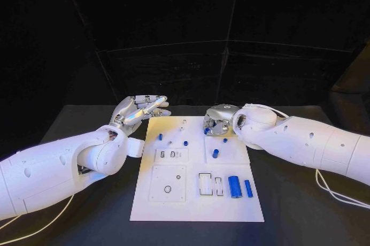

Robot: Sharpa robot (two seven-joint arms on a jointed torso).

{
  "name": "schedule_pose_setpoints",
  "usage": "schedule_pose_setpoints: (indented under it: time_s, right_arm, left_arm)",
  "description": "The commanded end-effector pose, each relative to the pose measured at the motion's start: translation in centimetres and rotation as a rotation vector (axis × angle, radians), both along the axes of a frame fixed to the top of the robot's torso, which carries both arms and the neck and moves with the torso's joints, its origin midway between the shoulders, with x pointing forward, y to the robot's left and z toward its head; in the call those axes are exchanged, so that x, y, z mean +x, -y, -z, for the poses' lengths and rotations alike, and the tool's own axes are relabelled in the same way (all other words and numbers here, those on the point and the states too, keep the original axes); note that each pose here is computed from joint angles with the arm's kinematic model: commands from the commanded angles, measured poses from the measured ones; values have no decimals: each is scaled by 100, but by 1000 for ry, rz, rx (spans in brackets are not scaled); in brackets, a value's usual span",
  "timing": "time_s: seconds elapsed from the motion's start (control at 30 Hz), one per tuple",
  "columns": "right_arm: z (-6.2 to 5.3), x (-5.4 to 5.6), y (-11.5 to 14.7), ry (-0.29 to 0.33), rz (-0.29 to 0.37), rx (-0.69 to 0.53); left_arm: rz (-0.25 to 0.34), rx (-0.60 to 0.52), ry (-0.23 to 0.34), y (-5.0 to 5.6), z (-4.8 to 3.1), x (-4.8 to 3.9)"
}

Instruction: Assemble the parts on the task board

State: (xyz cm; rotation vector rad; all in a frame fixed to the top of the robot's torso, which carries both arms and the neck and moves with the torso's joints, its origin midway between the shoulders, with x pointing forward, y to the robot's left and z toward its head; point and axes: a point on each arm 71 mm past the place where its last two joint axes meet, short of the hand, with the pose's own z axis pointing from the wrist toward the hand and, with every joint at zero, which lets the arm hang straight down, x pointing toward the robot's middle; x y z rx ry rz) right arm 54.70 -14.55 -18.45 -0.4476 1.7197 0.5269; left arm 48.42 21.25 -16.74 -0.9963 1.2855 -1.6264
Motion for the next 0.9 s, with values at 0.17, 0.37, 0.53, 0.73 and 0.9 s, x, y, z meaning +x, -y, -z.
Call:
schedule_pose_setpoints:
  time_s: [0.17,0.37,0.53,0.73,0.9]
  right_arm:
    - [-151,-27,-14,119,-14,149]
    - [-206,-29,-48,156,-7,224]
    - [-208,14,-132,162,-1,245]
    - [-199,79,-245,163,6,254]
    - [-170,138,-357,143,12,242]
  left_arm:
    - [10,1,8,-10,-16,6]
    - [12,1,6,-22,-12,17]
    - [14,1,4,-26,-8,24]
    - [18,-1,5,-16,-15,20]
    - [21,-2,4,-5,-17,22]
